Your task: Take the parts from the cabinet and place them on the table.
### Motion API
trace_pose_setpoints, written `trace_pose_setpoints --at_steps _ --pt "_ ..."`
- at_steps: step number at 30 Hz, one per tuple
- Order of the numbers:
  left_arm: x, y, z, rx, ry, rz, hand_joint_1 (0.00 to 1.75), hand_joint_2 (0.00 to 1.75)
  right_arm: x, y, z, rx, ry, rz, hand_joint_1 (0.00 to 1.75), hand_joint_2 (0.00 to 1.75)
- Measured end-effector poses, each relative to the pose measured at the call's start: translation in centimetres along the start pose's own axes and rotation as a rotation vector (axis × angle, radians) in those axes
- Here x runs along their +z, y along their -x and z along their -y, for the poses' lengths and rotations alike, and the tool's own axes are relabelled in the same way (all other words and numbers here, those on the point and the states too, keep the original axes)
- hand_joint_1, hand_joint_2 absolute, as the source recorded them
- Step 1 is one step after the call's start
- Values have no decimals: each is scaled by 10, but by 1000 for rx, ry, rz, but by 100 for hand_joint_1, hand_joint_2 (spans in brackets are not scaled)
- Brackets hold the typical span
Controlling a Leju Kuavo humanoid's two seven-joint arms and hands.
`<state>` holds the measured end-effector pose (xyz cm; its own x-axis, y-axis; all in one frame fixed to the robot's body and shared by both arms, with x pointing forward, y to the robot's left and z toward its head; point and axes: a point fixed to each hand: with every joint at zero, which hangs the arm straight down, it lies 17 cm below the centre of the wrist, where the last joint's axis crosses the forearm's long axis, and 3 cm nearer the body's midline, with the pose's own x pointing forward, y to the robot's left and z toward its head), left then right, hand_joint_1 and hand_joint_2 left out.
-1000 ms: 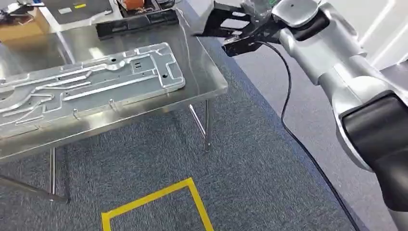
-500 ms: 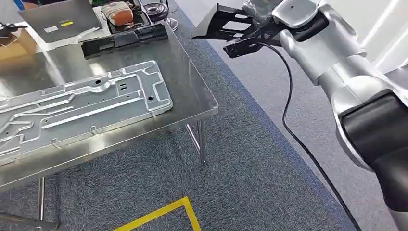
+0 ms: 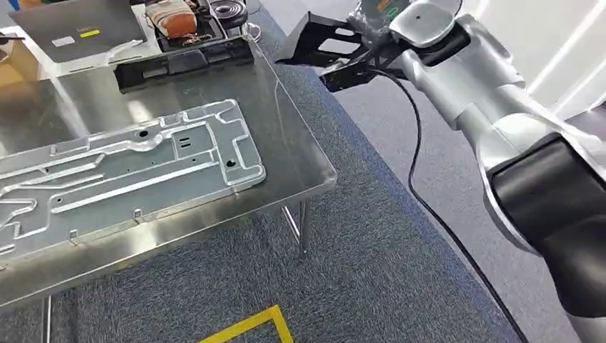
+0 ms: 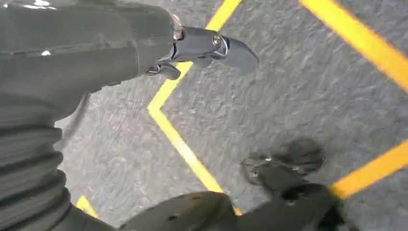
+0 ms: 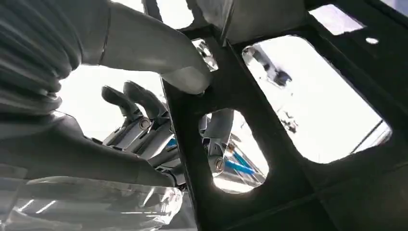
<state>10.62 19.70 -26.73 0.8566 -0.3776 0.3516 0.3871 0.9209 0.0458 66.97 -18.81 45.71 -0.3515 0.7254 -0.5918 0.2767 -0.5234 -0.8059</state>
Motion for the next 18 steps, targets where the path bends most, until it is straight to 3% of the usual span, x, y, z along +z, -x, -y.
trace_pose_setpoints --at_steps 7,13,18 --pt "1 3 10 3 14 -10 0 175 -20 -54 -5 -18 7 -3 175 175" --pt "-1 -5 4 -20 9 -6 0 175 -34 -131 -3 -12 14 60 175 175" --pt "-1 -3 5 -28 13 -15 0 175 -33 -195 -27 -12 -27 139 175 175"
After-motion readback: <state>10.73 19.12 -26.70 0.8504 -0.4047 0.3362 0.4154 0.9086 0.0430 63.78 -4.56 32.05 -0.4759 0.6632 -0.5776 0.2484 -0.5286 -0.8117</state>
